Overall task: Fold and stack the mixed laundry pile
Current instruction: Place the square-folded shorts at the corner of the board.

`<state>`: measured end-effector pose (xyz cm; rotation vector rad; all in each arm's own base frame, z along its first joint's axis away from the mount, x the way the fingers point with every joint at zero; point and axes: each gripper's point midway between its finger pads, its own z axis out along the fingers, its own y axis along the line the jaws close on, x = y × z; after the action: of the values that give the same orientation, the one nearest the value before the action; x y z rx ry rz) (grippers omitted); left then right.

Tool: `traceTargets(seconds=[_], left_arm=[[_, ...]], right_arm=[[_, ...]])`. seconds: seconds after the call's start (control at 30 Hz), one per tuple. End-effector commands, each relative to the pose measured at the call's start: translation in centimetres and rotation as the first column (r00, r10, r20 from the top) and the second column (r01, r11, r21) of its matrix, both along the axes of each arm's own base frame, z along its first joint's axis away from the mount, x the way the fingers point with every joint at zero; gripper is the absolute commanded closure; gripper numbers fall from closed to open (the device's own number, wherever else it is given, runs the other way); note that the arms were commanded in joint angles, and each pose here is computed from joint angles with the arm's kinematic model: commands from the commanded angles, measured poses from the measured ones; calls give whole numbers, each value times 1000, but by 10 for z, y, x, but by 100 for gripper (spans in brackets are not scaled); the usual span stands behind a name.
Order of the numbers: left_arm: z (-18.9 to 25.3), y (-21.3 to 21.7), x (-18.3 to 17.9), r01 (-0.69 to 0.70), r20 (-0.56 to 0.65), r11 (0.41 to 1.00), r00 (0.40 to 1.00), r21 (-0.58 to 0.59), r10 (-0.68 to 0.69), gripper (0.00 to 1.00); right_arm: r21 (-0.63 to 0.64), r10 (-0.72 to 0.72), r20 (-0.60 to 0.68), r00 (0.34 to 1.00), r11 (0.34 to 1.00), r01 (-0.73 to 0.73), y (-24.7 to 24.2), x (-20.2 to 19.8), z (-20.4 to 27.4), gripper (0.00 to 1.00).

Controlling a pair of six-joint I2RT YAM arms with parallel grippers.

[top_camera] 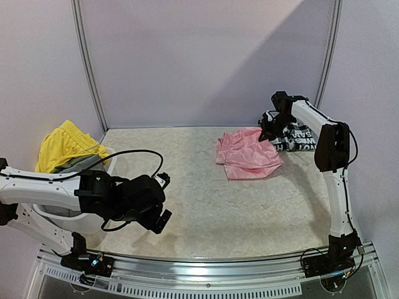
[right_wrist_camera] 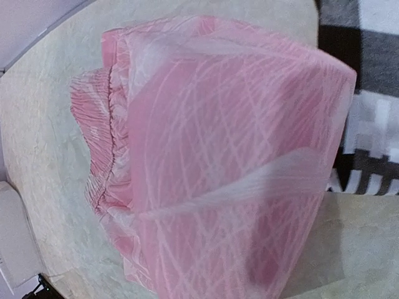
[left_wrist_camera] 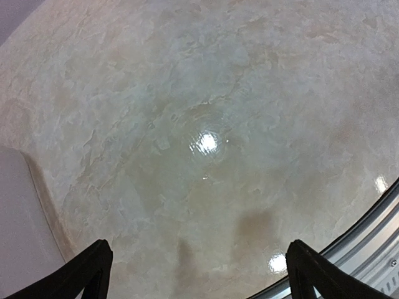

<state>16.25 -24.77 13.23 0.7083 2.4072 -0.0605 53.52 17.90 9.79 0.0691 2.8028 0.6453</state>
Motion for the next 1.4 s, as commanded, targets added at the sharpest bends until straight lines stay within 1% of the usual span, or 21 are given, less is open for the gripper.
traceTargets(seconds=[0.0,0.17,0.27,0.47,0.67,0.97,1.1,1.17,1.37], left_arm=[[-4,11,0,-31,-19,1000,999,8,31,1],[-10,4,-4,-10,-53,1000,999,22,11,1],[-13,-1,-5,-3,-73,1000,997,28,5,2],[-17,-12,-7,26,-106,999,994,38,-22,2],[-20,-26,-5,74,-122,994,990,82,-64,2],[-24,-41,-4,100,-148,991,985,94,-85,3],[-25,-43,-5,96,-156,991,984,93,-81,3],[-26,-44,-5,94,-159,991,984,92,-78,3],[-28,-51,-4,104,-169,990,982,100,-86,3]], right_arm=[[-69,-12,96,995,997,19,-22,23,15,100],[-121,-5,193,981,992,29,-40,43,30,100],[-130,-17,238,971,990,50,-52,53,39,100],[-207,12,371,928,976,70,-73,76,67,100],[-200,-34,461,887,970,141,-104,94,91,100],[-209,-73,535,841,954,216,-141,111,106,100],[-191,-101,561,821,950,248,-154,118,111,100],[-185,-136,565,814,940,286,-177,121,110,100],[-169,-190,557,808,927,335,-202,126,97,100]])
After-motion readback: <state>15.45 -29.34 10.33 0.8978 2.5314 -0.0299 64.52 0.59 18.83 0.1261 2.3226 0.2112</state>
